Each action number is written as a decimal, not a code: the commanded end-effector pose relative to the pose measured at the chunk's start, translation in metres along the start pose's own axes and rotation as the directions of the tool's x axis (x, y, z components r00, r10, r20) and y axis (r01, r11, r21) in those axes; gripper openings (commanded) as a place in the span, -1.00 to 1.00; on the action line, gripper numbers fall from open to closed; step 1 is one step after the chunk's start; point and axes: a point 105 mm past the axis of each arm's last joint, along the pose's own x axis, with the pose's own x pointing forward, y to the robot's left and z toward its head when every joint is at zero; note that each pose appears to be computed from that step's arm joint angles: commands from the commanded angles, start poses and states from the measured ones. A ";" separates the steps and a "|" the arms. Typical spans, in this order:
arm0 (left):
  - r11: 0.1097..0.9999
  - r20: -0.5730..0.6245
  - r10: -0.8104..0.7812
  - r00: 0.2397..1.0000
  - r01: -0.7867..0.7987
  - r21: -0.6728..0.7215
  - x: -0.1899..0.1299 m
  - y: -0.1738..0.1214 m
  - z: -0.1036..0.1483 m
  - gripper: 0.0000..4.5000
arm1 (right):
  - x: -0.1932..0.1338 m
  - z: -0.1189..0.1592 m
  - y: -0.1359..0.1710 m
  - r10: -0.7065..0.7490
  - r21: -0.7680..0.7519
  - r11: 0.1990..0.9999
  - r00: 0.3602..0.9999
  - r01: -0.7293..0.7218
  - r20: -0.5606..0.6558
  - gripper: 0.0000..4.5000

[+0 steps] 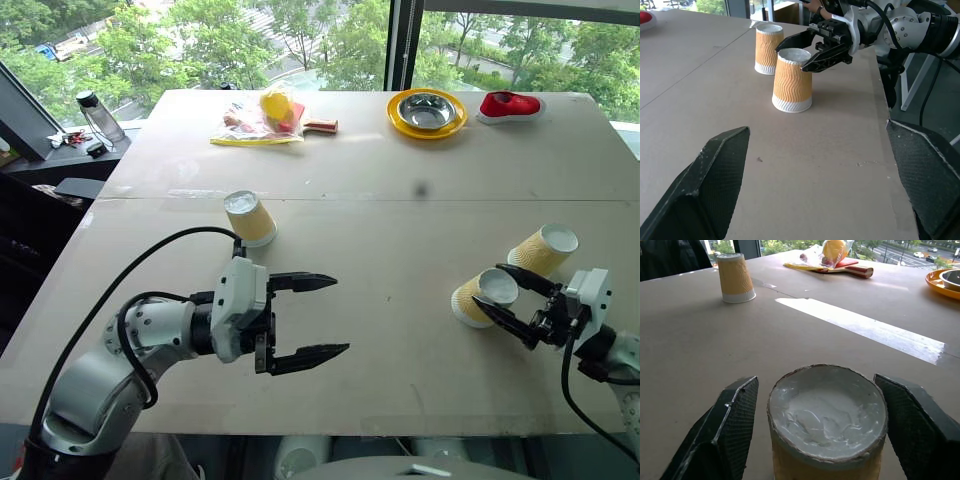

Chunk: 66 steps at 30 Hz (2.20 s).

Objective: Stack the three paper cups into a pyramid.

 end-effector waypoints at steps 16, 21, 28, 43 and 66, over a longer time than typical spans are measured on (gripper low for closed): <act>0.988 0.076 0.151 0.986 -0.149 -0.025 -0.006 0.008 0.009 1.00 | 0.054 0.019 -0.002 0.105 -0.111 0.989 0.994 -0.101 0.030 0.14; 0.945 0.055 0.327 0.943 -0.325 -0.045 -0.026 0.026 -0.001 1.00 | 0.122 0.035 0.004 0.136 -0.147 0.980 0.991 -0.131 0.020 0.14; 0.858 0.051 0.512 0.858 -0.507 -0.082 -0.055 0.047 -0.001 1.00 | 0.210 0.066 0.021 0.229 -0.089 0.971 0.972 -0.223 0.061 0.14; 0.815 0.023 0.576 0.817 -0.572 -0.091 -0.059 0.052 -0.006 1.00 | 0.243 0.057 0.044 0.317 -0.034 0.947 0.945 -0.320 -0.078 0.29; 0.979 0.085 0.196 0.977 -0.190 -0.067 0.020 0.055 0.018 1.00 | 0.020 0.068 -0.090 -0.521 -0.244 0.833 0.853 0.497 -0.042 0.97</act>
